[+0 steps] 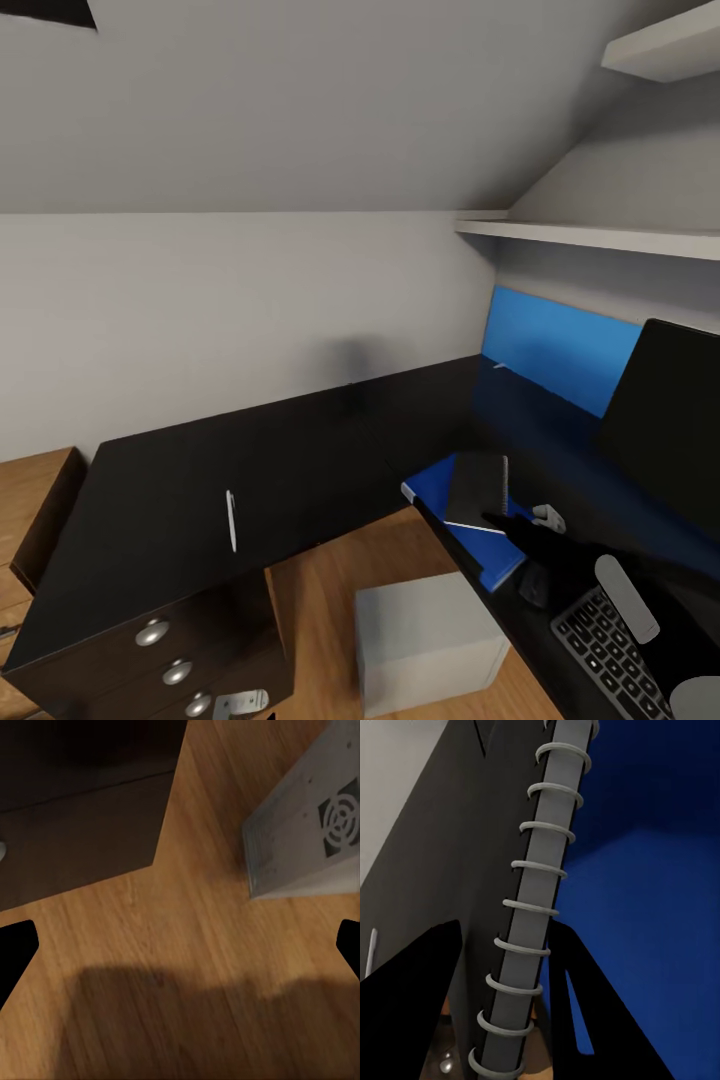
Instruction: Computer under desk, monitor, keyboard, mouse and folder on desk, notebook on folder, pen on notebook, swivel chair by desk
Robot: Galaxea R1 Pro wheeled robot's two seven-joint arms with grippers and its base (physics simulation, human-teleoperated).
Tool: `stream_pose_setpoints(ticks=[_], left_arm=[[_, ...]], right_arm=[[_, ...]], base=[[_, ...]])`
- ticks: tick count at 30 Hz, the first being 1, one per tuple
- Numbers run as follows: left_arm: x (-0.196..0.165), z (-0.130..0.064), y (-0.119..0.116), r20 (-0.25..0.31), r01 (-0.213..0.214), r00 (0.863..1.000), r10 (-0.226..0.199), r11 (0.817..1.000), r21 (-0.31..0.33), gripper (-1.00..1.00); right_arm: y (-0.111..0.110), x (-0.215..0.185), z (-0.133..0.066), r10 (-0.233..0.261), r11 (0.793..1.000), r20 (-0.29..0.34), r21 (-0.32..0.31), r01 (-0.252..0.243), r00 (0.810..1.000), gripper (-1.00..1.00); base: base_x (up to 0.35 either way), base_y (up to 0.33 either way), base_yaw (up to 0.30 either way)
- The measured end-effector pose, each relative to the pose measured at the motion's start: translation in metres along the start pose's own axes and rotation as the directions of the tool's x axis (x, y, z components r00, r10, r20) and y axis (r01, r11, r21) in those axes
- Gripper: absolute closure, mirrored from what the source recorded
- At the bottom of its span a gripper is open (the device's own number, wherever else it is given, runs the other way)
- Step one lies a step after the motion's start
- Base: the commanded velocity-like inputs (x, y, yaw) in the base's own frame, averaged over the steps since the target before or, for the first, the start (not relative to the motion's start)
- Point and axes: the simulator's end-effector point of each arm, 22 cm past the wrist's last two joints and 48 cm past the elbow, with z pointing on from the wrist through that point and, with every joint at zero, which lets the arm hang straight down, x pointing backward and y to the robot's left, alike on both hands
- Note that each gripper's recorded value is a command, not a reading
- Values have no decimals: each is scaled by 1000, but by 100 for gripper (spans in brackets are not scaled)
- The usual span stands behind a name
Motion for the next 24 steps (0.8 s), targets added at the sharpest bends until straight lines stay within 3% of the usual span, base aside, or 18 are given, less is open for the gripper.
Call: stream_pose_setpoints(ticks=[24], left_arm=[[0,0,0,0,1,1000,-1,1000,-1,-100]], right_arm=[[0,1,1,1,1000,-1,0,-1,1000,100]], base=[[-22,-12,0]])
